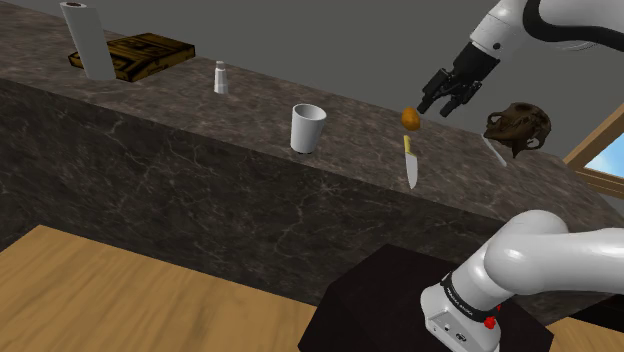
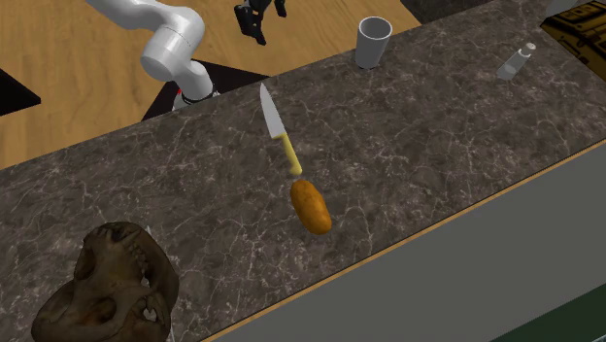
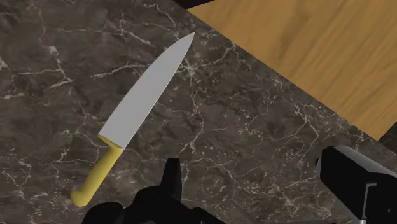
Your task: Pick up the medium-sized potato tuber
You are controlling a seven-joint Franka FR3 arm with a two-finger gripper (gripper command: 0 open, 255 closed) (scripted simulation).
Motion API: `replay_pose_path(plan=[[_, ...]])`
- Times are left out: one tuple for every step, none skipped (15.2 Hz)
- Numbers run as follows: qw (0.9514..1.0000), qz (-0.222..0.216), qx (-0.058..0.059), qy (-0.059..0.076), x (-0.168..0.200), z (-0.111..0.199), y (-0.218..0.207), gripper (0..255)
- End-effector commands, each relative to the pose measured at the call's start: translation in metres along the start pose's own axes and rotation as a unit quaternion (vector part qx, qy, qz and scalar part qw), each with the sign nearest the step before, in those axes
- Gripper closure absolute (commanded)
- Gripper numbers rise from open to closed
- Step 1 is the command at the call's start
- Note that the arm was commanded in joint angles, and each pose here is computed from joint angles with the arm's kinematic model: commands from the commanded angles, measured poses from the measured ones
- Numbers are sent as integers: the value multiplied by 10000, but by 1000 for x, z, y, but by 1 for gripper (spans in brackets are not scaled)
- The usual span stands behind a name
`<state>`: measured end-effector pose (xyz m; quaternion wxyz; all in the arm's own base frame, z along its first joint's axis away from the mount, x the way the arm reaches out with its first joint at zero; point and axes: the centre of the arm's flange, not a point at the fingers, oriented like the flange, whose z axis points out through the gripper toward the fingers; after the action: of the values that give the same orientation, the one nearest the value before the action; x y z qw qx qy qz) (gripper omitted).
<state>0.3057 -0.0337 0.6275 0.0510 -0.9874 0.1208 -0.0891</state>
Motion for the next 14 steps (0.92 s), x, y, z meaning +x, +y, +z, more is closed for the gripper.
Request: replay_pose_path(plan=[[10000,0,0,0,0,0,0,0],[10000,52,-13,-11,10,4,7,0],[9999,104,-26,-23,21,8,15,0],[9999,156,-39,-34,31,13,22,0],[9998,208,-52,-46,41,17,30,0],[9996,260,-65,-57,51,21,37,0],[9995,312,-78,-68,61,25,45,0],[9993,364,-91,-80,70,29,53,0],[9990,416,-104,-91,80,33,61,0],[9988,468,-116,-102,90,38,69,0],[9985,520,-129,-114,99,42,77,0],[9982,571,-142,-125,108,46,86,0],[9978,623,-155,-137,118,50,94,0],[9975,675,-168,-148,127,54,103,0]])
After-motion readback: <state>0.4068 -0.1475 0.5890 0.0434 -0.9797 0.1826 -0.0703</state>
